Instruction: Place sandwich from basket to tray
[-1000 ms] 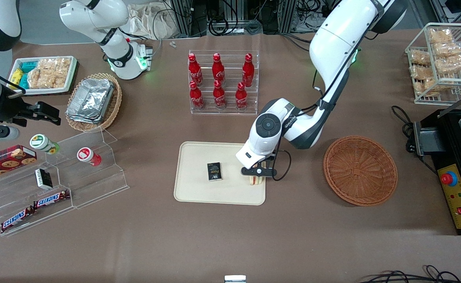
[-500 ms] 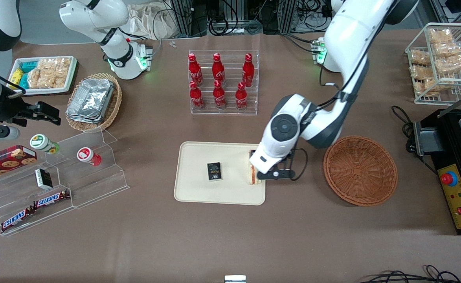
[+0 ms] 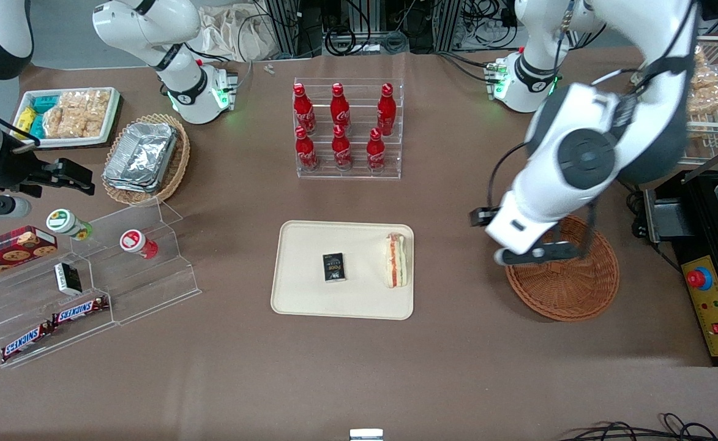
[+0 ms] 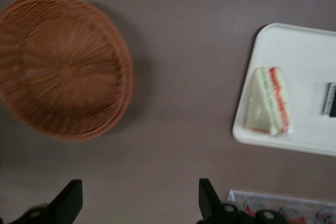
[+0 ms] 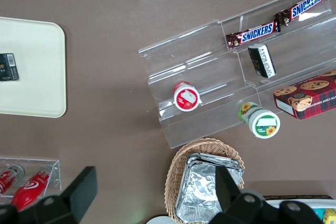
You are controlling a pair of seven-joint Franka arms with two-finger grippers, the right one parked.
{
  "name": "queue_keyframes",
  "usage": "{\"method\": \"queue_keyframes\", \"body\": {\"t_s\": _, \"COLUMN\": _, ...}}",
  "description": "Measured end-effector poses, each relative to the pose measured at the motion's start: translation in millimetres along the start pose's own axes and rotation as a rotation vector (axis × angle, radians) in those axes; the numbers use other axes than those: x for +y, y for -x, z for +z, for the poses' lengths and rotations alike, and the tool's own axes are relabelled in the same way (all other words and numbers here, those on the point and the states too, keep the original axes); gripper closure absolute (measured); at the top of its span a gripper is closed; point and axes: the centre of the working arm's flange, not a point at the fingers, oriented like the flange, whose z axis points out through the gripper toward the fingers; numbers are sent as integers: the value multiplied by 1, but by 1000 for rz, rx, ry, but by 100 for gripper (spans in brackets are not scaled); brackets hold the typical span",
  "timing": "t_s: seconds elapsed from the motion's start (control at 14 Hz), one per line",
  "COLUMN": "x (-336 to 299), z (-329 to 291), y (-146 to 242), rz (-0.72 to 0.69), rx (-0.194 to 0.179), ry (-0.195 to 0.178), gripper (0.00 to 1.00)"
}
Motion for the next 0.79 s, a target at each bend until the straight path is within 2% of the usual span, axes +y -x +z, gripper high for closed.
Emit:
{"method": "queue_keyframes", "body": {"t_s": 0.29, "x": -104, "z": -43, "y": -2, "rz": -125, "rx": -17, "ry": -3, "gripper": 0}}
{"method": "queue_keyframes", "body": {"t_s": 0.36, "x": -122, "z": -48, "y": -2, "rz": -112, "rx": -16, "ry": -6, "gripper": 0}}
{"method": "queue_keyframes", "body": {"t_s": 0.57, "x": -148, "z": -54, "y": -4, "rz": 134, "rx": -7, "ry": -47, "gripper": 0}}
{"method": "queue_keyframes", "body": {"t_s": 0.79, "x": -159, "z": -53, "y": -7, "rz": 185, "rx": -9, "ry": -50, "gripper": 0}}
